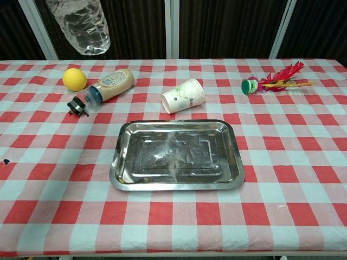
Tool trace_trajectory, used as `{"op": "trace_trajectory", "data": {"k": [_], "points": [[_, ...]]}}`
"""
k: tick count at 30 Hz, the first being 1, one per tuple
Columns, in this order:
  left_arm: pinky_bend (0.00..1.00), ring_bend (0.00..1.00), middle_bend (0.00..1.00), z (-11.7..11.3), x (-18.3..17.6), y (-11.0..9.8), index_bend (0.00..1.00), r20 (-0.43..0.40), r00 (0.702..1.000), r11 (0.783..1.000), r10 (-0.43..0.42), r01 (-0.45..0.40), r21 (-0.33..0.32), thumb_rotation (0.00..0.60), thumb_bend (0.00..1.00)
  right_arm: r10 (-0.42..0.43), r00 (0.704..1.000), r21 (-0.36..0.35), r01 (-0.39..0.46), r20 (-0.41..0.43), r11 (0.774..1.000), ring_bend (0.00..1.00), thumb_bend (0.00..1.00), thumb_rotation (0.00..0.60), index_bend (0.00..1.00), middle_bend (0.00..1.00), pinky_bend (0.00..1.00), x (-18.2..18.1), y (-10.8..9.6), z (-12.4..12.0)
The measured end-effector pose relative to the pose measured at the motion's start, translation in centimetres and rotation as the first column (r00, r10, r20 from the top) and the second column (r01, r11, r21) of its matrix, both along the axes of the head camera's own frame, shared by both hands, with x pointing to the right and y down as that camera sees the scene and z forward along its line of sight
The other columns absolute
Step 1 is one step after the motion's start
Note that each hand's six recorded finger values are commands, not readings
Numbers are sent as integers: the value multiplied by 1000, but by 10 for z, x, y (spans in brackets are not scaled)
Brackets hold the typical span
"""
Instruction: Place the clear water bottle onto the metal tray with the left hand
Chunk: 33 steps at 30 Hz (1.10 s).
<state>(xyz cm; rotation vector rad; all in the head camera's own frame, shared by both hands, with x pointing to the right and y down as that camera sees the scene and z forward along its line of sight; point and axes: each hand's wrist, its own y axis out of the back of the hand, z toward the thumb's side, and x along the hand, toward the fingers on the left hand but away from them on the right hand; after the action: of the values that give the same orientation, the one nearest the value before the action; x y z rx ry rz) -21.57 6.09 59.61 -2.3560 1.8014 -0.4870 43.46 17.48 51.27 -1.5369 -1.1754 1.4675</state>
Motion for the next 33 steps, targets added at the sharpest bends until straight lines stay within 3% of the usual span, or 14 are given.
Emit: {"op": "trace_trajectory", "data": {"k": [5,8,10,16,19,24,28,33], "points": [[577,536,685,48,-18,32,645,30,999,990,-17,21,-141,600,223,-4,1000,0,4,3,1000,0,41,600,143,123,44,-1,0,0],[577,536,685,65,-29,38,645,47,998,986,-32,39,-163,600,223,-4,1000,6,4,8,1000,0,41,600,143,123,44,-1,-1,-2],[577,536,685,60,-27,32,644,45,999,990,-27,33,-133,600,223,-4,1000,8,4,9,1000,0,41,600,143,123,44,-1,0,-3],[579,536,684,7,1,3,643,-26,1000,1000,10,-10,11,600,223,-4,1000,-7,4,5,1000,0,41,600,143,123,44,-1,1,1],[577,536,683,14,-2,10,642,-25,1000,1000,1,-2,-28,600,224,-5,1000,-20,5,1,1000,0,41,600,143,123,44,-1,1,4],[573,536,681,64,-39,36,641,41,997,985,-63,69,-157,600,223,-3,1000,-13,3,0,1000,0,41,600,143,124,44,0,0,3],[573,536,680,68,-47,35,642,39,997,986,-73,78,-150,600,223,-4,1000,-7,4,3,1000,0,41,600,143,124,44,-1,0,1],[573,536,679,61,-15,28,641,-25,999,989,-43,39,-143,600,223,-12,1000,-7,13,8,1000,0,41,600,143,124,44,-3,1,0]]}}
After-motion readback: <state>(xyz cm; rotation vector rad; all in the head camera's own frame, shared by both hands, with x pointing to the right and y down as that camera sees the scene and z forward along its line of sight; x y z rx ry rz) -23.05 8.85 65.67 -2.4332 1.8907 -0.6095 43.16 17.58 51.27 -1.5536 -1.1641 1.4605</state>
